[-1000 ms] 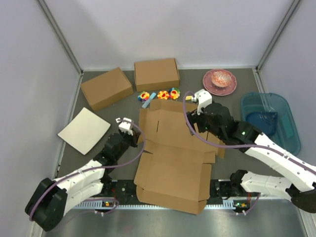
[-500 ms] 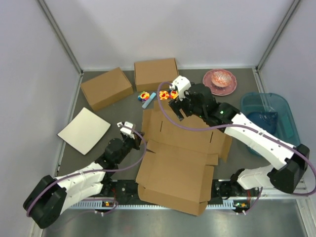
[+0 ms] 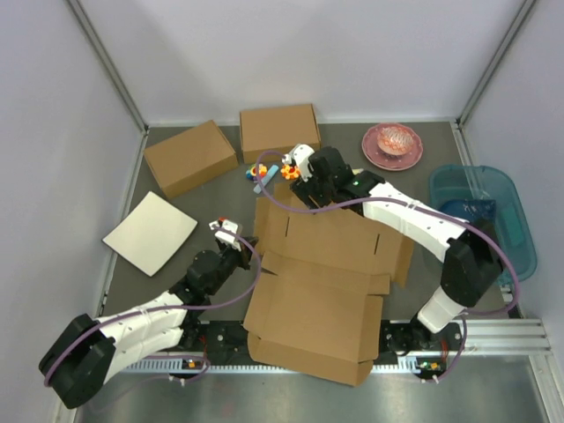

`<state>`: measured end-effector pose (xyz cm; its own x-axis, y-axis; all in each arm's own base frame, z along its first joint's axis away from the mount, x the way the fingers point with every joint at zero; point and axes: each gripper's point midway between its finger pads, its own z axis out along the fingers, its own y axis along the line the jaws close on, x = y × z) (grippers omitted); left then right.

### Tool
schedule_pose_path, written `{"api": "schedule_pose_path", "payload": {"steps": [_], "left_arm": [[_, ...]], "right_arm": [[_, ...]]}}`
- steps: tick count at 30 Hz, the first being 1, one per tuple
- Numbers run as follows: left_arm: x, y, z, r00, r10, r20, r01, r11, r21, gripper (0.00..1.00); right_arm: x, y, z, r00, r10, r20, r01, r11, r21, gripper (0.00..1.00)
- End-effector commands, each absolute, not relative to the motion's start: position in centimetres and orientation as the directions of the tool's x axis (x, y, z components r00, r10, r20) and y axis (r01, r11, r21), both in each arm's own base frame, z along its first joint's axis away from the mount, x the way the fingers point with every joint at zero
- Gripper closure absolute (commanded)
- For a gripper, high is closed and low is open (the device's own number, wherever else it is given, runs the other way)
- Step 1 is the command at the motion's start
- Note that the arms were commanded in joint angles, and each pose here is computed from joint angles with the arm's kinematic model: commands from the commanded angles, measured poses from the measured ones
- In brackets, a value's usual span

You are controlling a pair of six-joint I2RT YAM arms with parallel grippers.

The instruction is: Fold the paper box

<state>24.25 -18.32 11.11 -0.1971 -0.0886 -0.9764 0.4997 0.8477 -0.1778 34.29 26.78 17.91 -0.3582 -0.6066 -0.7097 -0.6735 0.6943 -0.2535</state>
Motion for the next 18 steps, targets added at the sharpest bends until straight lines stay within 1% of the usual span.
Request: {"api": "schedule_pose_path", "payload": {"steps": [1, 2, 3, 5, 6, 8, 9, 11, 14, 16, 18], "left_arm": [[24.5, -18.5, 12.5, -0.145, -0.119, -0.982, 0.505, 0.845, -0.177, 1.0], [24.5, -18.5, 12.6, -0.146, -0.122, -0.982, 0.505, 0.844, -0.18, 1.0], [24.5, -18.4, 12.4, -0.15, -0.12, -0.981, 0.503, 0.845, -0.181, 1.0], [24.5, -18.4, 12.6, -0.151, -0.127, -0.98, 0.496, 0.848, -0.186, 1.0], [24.5, -18.3, 12.5, -0.158, -0.127, -0.979, 0.49, 0.851, -0.189, 1.0], [24.6, -18.0, 12.6, -0.156, -0.139, -0.978, 0.476, 0.857, -0.198, 1.0], [24.6, -17.9, 12.6, -0.157, -0.144, -0.977, 0.47, 0.859, -0.202, 1.0], [24.7, -17.8, 12.7, -0.164, -0.153, -0.975, 0.457, 0.864, -0.212, 1.0], [24.9, -17.4, 12.6, -0.183, -0.16, -0.97, 0.425, 0.877, -0.224, 1.0], [25.2, -17.0, 12.8, -0.19, -0.166, -0.968, 0.397, 0.888, -0.23, 0.99], [25.2, -17.0, 13.0, -0.195, -0.174, -0.965, 0.388, 0.89, -0.239, 0.96]], "right_arm": [[36.3, 28.0, 20.4, -0.315, -0.563, -0.764, -0.662, 0.707, -0.248, 0.34], [36.3, 28.2, 20.2, -0.316, -0.564, -0.763, -0.665, 0.706, -0.245, 0.38], [36.3, 28.2, 19.9, -0.32, -0.565, -0.761, -0.666, 0.705, -0.243, 0.45], [36.5, 28.1, 19.9, -0.322, -0.551, -0.77, -0.653, 0.718, -0.241, 0.53], [36.3, 28.2, 20.0, -0.319, -0.548, -0.773, -0.655, 0.717, -0.238, 0.59], [36.1, 28.2, 19.4, -0.325, -0.547, -0.772, -0.66, 0.715, -0.23, 0.64], [35.9, 28.0, 18.9, -0.333, -0.552, -0.765, -0.661, 0.715, -0.227, 0.69], [35.7, 27.9, 18.4, -0.342, -0.552, -0.761, -0.664, 0.715, -0.22, 0.74], [34.9, 27.7, 18.1, -0.353, -0.537, -0.766, -0.669, 0.717, -0.194, 0.88], [34.3, 27.4, 18.0, -0.367, -0.523, -0.769, -0.662, 0.728, -0.179, 0.92], [33.5, 27.1, 18.1, -0.369, -0.516, -0.773, -0.657, 0.733, -0.175, 0.96]]}}
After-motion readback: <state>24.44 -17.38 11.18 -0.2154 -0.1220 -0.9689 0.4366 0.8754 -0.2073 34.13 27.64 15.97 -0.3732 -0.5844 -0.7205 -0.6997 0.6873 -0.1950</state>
